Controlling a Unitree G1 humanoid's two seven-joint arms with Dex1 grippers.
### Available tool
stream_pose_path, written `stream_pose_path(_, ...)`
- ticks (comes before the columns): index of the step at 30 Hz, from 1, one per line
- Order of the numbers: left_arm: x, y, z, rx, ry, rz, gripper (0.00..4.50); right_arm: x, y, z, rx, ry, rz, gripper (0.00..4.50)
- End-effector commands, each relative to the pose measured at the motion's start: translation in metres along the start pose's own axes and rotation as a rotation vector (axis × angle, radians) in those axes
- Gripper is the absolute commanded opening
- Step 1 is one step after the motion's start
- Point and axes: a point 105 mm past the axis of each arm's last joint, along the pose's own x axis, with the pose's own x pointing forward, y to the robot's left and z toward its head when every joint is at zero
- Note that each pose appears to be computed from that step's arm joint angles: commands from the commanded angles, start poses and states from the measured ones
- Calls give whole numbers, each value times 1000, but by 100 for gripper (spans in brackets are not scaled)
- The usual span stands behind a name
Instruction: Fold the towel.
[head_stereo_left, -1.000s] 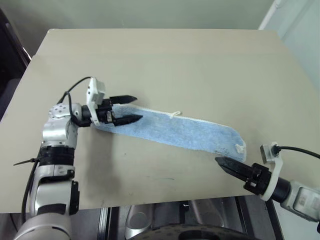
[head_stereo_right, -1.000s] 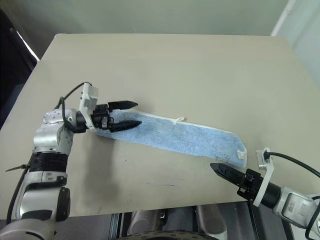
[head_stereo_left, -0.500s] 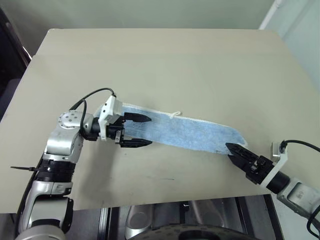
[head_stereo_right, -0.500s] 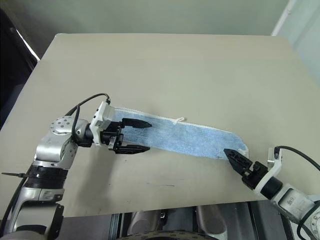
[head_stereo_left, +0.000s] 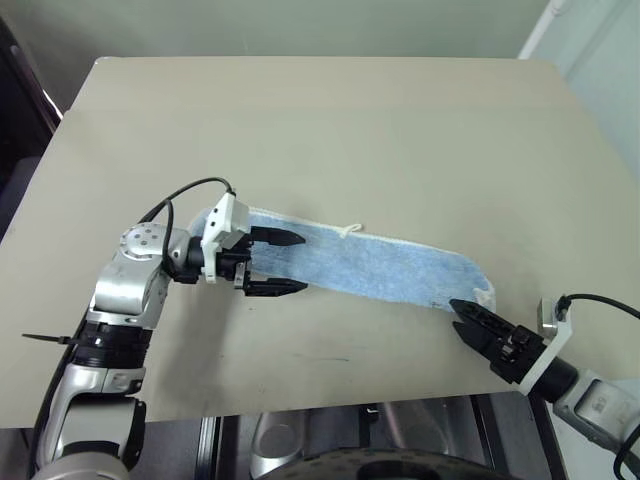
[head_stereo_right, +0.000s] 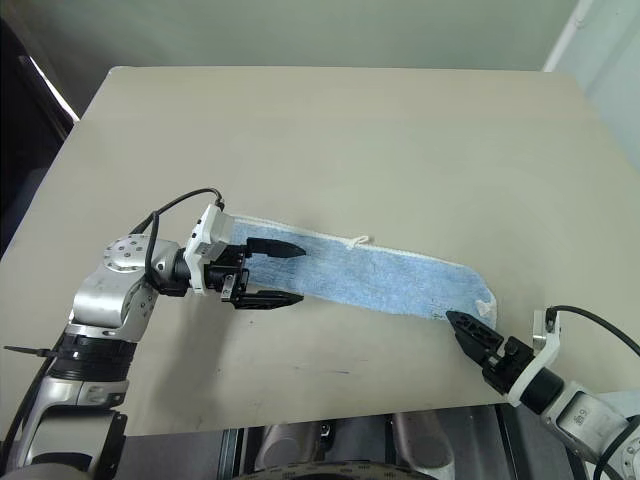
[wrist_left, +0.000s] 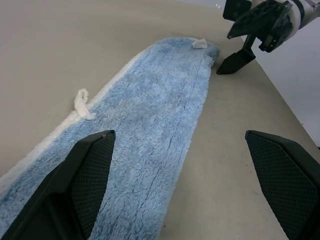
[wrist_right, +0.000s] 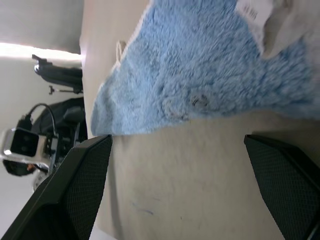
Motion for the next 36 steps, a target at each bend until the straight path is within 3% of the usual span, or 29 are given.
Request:
stream_pose_path(1, 0, -1, 8, 42, -5, -7, 450, -9, -8, 18, 10, -84, -49, 448)
stream_pose_path(16, -4, 4, 2, 47, 6, 8, 450, -24, -15, 26, 7, -123, -95, 448)
stream_pose_path(25, -5, 5, -5, 52, 10, 5, 450, -15, -10, 25, 20, -142, -76, 448)
stream_pose_path(29, -5, 4, -6, 56, 9, 1, 450, -11, -11, 31, 31, -169, -81, 358)
stream_pose_path(36, -4, 4, -6, 66, 11, 3, 450, -11, -10, 32, 34, -175, -79, 107)
